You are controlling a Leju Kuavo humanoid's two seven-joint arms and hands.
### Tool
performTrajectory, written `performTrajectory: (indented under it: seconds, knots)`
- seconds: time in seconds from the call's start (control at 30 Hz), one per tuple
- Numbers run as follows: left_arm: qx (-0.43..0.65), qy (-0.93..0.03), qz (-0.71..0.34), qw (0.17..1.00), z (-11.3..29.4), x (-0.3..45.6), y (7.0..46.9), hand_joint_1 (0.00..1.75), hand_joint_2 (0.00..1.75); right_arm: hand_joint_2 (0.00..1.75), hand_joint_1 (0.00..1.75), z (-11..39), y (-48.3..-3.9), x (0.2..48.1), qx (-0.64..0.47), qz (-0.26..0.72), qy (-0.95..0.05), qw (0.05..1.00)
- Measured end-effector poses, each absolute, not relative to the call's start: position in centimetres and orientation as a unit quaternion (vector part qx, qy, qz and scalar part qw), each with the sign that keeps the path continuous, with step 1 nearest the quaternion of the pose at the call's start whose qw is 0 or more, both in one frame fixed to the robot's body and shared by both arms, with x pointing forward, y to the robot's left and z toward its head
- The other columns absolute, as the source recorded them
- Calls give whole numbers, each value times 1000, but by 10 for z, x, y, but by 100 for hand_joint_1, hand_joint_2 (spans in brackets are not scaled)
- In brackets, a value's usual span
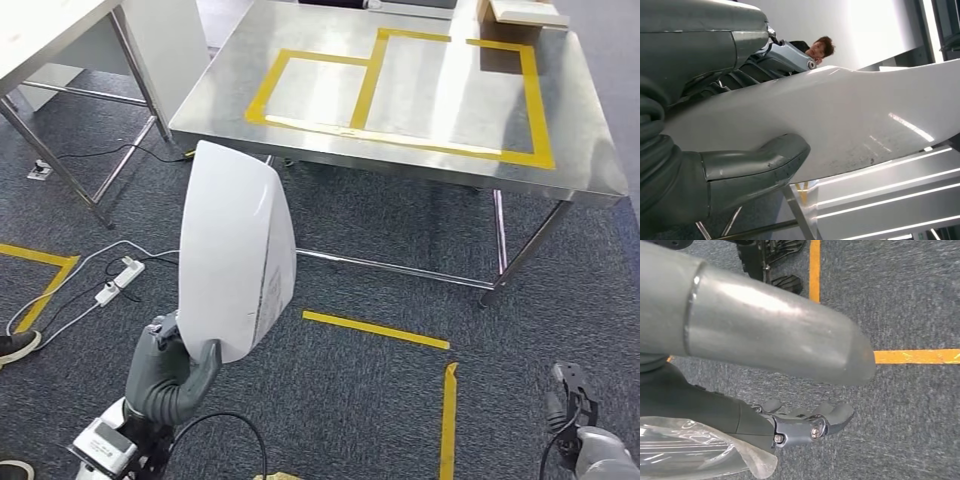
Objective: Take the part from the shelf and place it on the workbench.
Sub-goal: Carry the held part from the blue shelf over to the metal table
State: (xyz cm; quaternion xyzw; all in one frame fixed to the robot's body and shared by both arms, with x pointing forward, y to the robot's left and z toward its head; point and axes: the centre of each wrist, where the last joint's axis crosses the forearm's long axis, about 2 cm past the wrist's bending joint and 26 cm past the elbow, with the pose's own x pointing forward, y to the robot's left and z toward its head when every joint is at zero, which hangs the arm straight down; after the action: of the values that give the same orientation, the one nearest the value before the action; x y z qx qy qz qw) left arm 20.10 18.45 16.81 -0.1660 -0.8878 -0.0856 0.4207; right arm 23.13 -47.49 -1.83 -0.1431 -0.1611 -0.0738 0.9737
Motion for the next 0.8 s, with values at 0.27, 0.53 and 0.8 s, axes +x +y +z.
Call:
performTrajectory:
  seconds: [0.27,0.53,0.8]
  knots:
    - [-166,-888,-87,420,168,202,185,175,175,0,0,-18,-475,232,-141,-75,-165,973]
    - [-166,-888,-86,419,169,202,185,175,175,0,0,-19,-476,230,-142,-84,-167,972]
    - [-167,-887,-86,422,168,202,185,175,175,0,0,-21,-477,225,-141,-121,-164,969]
